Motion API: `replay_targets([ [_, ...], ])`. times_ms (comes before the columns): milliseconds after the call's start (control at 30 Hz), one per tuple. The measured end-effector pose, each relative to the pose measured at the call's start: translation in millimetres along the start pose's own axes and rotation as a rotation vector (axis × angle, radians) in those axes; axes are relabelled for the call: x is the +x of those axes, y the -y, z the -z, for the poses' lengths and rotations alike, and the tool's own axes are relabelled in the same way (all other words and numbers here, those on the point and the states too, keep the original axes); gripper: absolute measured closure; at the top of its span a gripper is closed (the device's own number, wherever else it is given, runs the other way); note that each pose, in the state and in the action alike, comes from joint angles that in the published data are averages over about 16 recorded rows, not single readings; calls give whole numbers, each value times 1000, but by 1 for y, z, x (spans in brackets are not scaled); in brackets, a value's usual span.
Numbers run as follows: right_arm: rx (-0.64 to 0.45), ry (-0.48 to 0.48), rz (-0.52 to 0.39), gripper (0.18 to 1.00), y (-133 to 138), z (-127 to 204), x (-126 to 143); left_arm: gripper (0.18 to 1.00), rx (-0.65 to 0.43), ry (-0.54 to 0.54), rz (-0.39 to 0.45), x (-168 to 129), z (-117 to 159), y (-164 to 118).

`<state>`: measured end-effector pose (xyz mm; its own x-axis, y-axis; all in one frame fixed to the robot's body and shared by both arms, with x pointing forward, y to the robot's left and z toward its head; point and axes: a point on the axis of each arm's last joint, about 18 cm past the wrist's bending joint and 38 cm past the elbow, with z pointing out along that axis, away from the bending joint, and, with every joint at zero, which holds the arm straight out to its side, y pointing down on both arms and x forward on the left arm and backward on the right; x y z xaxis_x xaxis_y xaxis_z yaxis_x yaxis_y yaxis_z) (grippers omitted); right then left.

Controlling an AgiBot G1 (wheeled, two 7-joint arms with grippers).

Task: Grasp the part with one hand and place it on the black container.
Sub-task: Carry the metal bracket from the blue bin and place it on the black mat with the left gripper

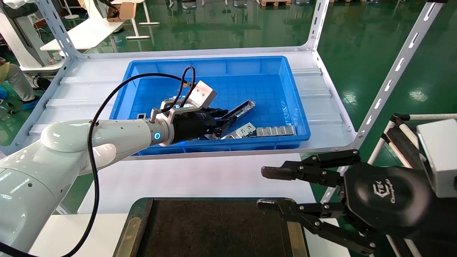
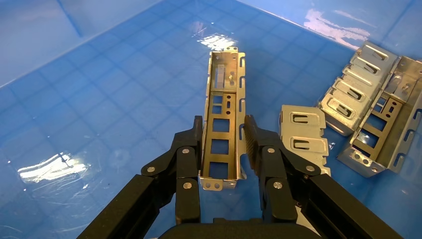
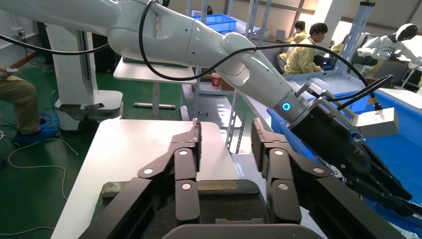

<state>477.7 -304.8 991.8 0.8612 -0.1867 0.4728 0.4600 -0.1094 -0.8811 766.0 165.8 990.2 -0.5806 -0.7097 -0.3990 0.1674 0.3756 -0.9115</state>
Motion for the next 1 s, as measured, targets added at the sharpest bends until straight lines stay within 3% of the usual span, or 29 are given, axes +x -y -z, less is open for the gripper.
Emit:
replay_targets([
  [167, 0, 0, 0, 759, 0, 0, 0, 804, 3, -4, 3, 1, 0, 0],
  [433, 0, 0, 0, 900, 0, 0, 0, 827, 27, -8, 13, 1, 1, 6],
  [633, 0, 0, 0, 956, 0, 0, 0, 828, 65, -11, 23, -3, 4, 17],
  [1000, 0, 0, 0, 987, 0, 0, 0, 829, 149, -80, 33, -6, 20, 40],
])
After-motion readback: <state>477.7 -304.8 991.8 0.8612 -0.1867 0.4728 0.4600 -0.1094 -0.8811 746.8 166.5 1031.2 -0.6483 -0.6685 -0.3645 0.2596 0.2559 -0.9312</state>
